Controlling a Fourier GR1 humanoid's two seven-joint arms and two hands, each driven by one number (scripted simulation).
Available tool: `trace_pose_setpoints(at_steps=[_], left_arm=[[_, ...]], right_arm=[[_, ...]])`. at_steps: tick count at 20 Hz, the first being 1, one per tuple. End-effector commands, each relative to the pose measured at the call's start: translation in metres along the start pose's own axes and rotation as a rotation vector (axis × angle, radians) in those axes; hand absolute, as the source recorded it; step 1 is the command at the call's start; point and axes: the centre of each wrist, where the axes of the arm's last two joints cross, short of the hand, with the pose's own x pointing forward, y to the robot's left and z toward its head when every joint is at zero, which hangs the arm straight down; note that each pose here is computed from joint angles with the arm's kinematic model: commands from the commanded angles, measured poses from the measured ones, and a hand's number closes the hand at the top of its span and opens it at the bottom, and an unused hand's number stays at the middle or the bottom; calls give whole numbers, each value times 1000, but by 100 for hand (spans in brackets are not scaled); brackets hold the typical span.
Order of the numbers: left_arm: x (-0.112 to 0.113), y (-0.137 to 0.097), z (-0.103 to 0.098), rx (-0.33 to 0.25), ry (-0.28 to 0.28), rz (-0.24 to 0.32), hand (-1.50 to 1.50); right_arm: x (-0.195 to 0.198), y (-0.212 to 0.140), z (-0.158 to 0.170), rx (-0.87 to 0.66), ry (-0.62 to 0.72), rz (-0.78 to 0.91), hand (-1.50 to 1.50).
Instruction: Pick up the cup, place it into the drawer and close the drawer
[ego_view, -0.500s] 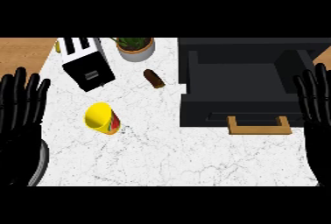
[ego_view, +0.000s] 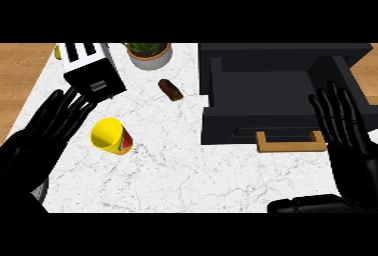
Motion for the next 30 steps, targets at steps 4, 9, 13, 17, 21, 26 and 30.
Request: trace_pose_setpoints(at_steps=[4,9,13,17,21,26,30], left_arm=[[-16,83,-10,-96,92,158,-150],[-45,113,-16,-73,169,131,-150],[-90,112,3,-54,226,114,-150],[-110,119,-6,-61,263,88,-150],[-127,128,7,8,304,62,-150],[-156,122,21,-5,344,36,-150],[-162,128,28,45,334,21,-150]], right_arm=[[-4,-3,-28,63,45,-11,-150],[-20,-10,-36,55,70,-15,-150],[-5,-15,-37,66,30,-5,-150],[-17,-26,-37,71,26,-5,-150],[-16,-28,-43,67,14,8,-150],[-26,-15,-43,76,17,9,-150],[15,-38,-63,99,8,-3,-150]])
